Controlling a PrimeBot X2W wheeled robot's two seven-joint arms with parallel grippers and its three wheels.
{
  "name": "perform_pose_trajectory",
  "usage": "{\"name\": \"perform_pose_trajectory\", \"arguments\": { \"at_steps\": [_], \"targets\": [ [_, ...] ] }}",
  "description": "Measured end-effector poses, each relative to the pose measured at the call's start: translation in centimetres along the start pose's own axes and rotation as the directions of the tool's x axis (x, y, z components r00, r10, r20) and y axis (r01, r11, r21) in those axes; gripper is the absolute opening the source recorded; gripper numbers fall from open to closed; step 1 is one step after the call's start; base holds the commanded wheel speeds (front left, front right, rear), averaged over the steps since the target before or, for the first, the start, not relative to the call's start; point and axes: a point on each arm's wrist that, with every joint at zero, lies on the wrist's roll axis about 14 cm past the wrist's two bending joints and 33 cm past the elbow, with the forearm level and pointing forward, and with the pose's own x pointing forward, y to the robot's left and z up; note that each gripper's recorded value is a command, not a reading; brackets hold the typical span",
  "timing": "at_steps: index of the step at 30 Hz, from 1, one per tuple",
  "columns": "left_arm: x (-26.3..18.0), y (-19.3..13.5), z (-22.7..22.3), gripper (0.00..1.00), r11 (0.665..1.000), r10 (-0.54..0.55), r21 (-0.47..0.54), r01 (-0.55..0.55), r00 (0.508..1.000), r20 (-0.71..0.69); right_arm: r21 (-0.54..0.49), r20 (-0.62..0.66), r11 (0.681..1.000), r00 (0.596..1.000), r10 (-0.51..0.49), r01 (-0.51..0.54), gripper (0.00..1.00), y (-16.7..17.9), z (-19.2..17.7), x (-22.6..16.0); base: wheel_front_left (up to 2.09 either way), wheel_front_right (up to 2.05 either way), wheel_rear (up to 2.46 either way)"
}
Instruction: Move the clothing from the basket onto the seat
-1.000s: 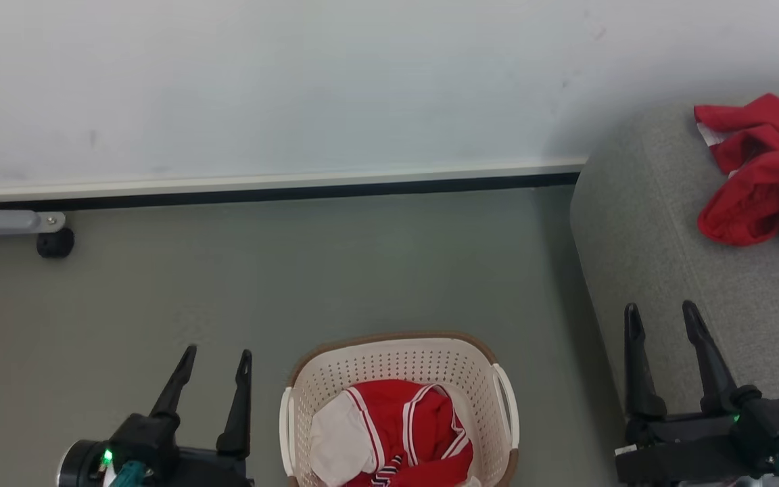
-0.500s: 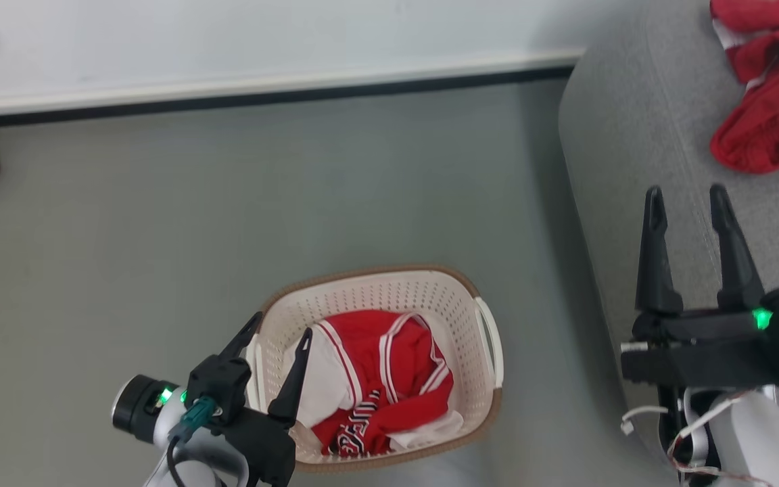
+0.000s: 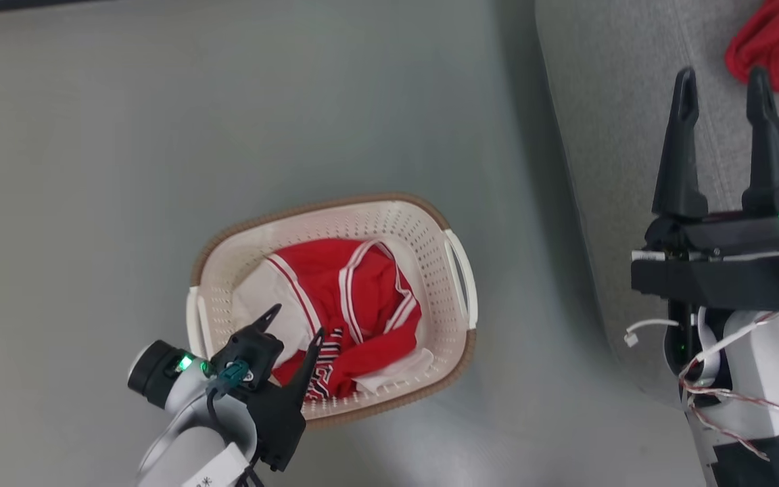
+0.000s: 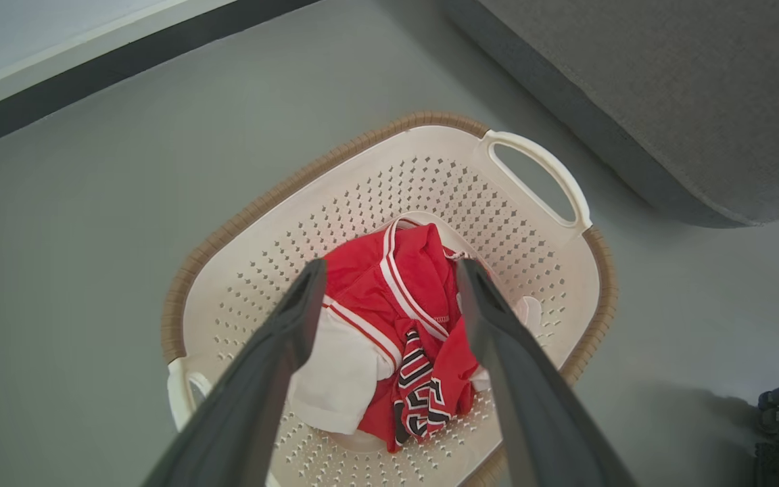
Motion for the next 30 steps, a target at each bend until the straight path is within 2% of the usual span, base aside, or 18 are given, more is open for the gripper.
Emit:
{"name": "perform_pose_trajectory", "arguments": {
  "at_steps": [10, 12, 21, 30],
  "targets": [
    [4.4, -0.2, -4.4, 1.00, 0.994, -0.108, 0.018, 0.111, 0.983, -0.146, -0.027, -0.020, 1.000, 1.000, 0.002, -0.003, 1.00, -0.9, -3.2, 2.3, 0.00, 0.00, 0.00],
    [5.5, -0.5, -6.1, 1.00, 0.990, -0.134, 0.011, 0.139, 0.973, -0.190, -0.035, -0.048, 0.999, 0.999, -0.003, 0.001, 1.00, -1.2, -4.7, 2.6, 0.00, 0.00, 0.00],
    [7.6, -1.9, -9.7, 1.00, 0.976, -0.208, -0.002, 0.217, 0.936, -0.284, -0.067, -0.119, 0.997, 0.992, -0.032, 0.024, 1.00, -2.8, -8.0, 2.4, 0.00, 0.00, 0.00],
    [9.4, -2.2, -11.6, 1.00, 0.961, -0.252, 0.022, 0.276, 0.903, -0.347, -0.088, -0.156, 0.996, 0.987, -0.046, 0.033, 1.00, -3.6, -9.7, 2.2, 0.00, 0.00, 0.00]
  ]
}}
